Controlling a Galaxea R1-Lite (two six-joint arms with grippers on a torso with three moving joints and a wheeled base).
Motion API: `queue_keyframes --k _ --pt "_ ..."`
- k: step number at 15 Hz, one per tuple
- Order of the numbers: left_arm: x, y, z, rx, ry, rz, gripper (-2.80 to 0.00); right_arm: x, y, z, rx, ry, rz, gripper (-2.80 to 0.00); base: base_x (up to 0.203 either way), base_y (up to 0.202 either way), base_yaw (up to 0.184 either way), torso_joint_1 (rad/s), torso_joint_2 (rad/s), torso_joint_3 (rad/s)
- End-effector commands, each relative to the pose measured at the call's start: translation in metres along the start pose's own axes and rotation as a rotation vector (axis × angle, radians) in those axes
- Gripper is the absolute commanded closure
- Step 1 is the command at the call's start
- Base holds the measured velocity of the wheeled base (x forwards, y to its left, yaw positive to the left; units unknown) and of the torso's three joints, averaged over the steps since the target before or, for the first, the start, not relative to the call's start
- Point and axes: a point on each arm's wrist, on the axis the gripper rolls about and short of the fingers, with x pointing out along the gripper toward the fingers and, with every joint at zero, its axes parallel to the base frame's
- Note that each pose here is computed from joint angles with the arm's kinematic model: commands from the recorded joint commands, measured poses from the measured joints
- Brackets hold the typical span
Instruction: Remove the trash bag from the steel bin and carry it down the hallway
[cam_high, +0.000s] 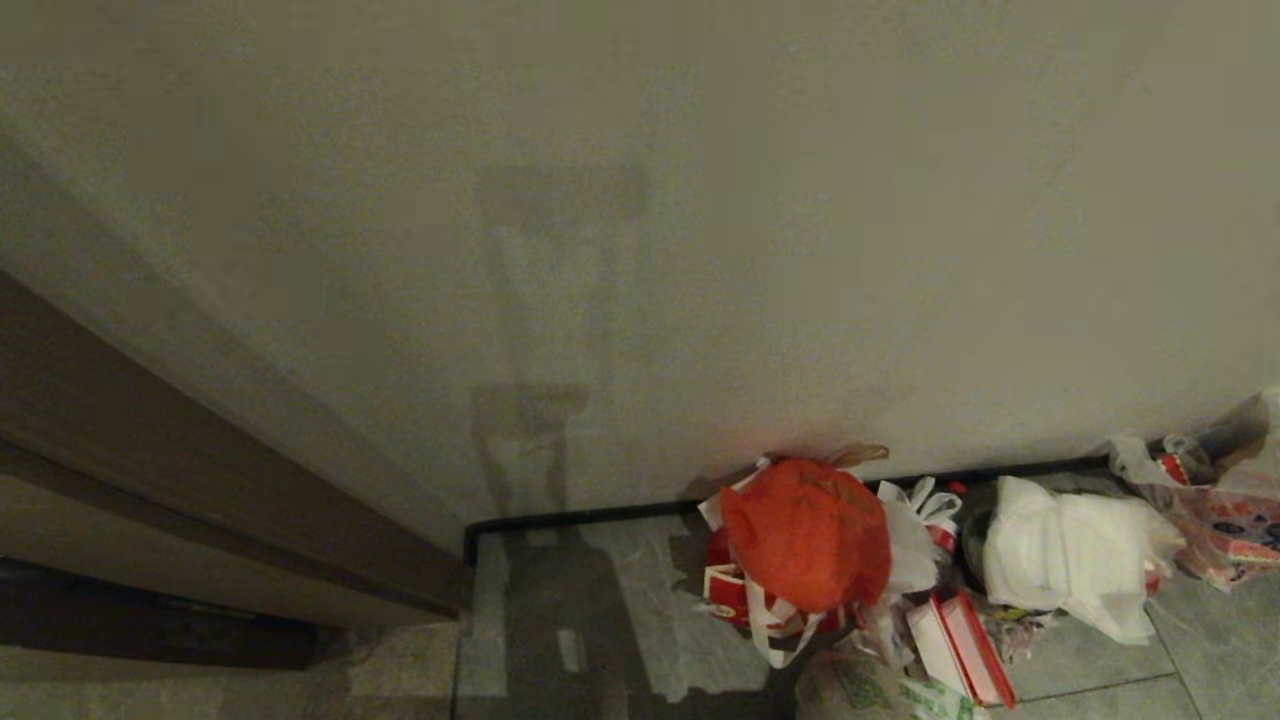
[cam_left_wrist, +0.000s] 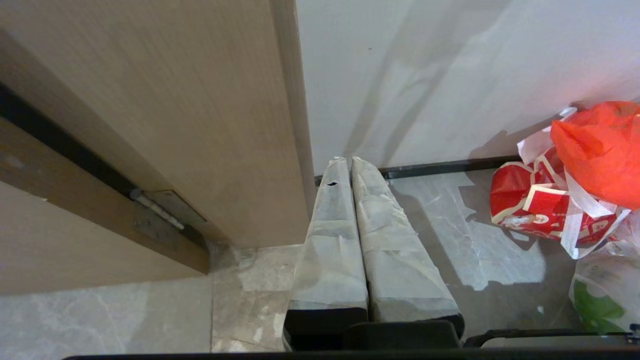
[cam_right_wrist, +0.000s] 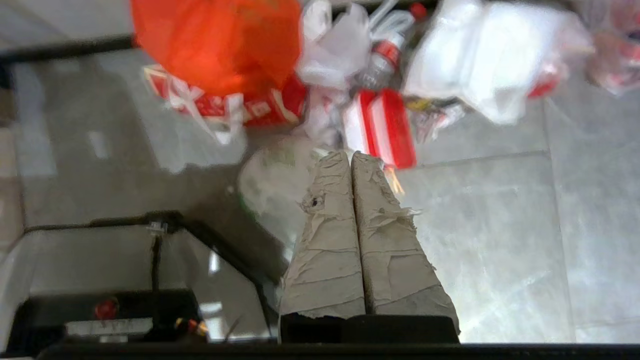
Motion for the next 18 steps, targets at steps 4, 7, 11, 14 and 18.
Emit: queue_keyframes --k 4,7,11,14,18 --pt "0.000 0.000 0.000 -0.001 0.001 0.001 0.00 0.008 0.000 -0.006 0.015 -0.068 -0.011 0.00 0.000 0.000 0.000 0.000 0.00 0.000" --pt "0.000 0.000 0.000 -0.001 0.002 0.000 0.00 0.013 0.000 -0.011 0.015 -0.096 -0.020 0.00 0.000 0.000 0.000 0.000 0.00 0.000" --pt "0.000 0.000 0.000 -0.001 0.001 0.000 0.00 0.013 0.000 -0.011 0.033 -0.097 -0.020 0.00 0.000 0.000 0.000 0.000 0.00 0.000" --pt "0.000 0.000 0.000 -0.001 0.001 0.001 0.00 0.016 0.000 -0.010 0.003 -0.049 -0.022 0.00 0.000 0.000 0.000 0.000 0.00 0.000" --pt "0.000 0.000 0.000 -0.001 0.001 0.001 0.00 0.005 -0.001 -0.014 -0.021 -0.199 0.063 0.00 0.000 0.000 0.000 0.000 0.00 0.000"
